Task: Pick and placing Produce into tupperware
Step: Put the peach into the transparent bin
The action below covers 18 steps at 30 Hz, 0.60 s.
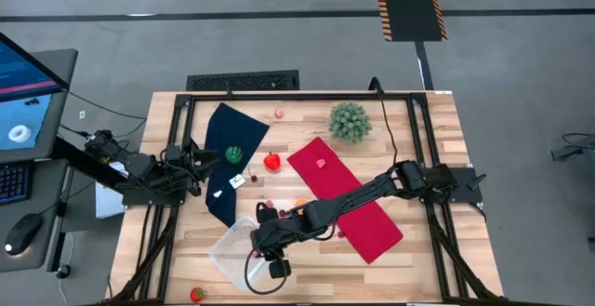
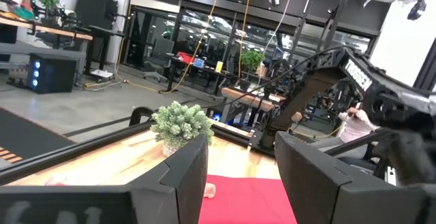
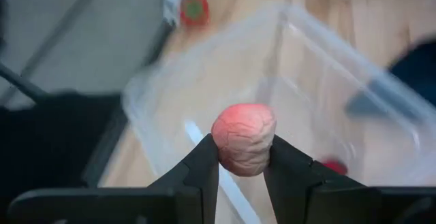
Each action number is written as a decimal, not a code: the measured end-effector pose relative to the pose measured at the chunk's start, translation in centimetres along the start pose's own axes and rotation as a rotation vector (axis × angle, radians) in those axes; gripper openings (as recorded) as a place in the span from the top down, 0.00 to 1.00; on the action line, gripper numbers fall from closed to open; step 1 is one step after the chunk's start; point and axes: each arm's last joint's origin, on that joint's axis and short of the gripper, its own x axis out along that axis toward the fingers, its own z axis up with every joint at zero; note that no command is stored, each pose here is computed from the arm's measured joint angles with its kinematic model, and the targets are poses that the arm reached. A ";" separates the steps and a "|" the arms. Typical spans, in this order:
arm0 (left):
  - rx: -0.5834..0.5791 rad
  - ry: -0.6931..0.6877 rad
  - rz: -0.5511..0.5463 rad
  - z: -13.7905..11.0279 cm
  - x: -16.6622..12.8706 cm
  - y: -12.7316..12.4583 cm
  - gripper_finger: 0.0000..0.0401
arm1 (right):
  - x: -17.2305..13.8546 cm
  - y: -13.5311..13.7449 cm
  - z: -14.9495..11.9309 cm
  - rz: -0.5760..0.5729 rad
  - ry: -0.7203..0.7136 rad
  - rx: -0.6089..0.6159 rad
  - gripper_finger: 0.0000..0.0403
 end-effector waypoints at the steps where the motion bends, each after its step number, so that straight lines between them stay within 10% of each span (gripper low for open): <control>1: 0.001 0.001 0.000 0.0 0.0 0.0 0.60 | 0.1 -0.1 0.0 0.000 -0.002 0.001 0.69; 18: 0.003 0.001 0.000 0.0 0.0 0.0 0.60 | 0.9 -1.9 -0.1 0.024 -0.025 0.066 0.64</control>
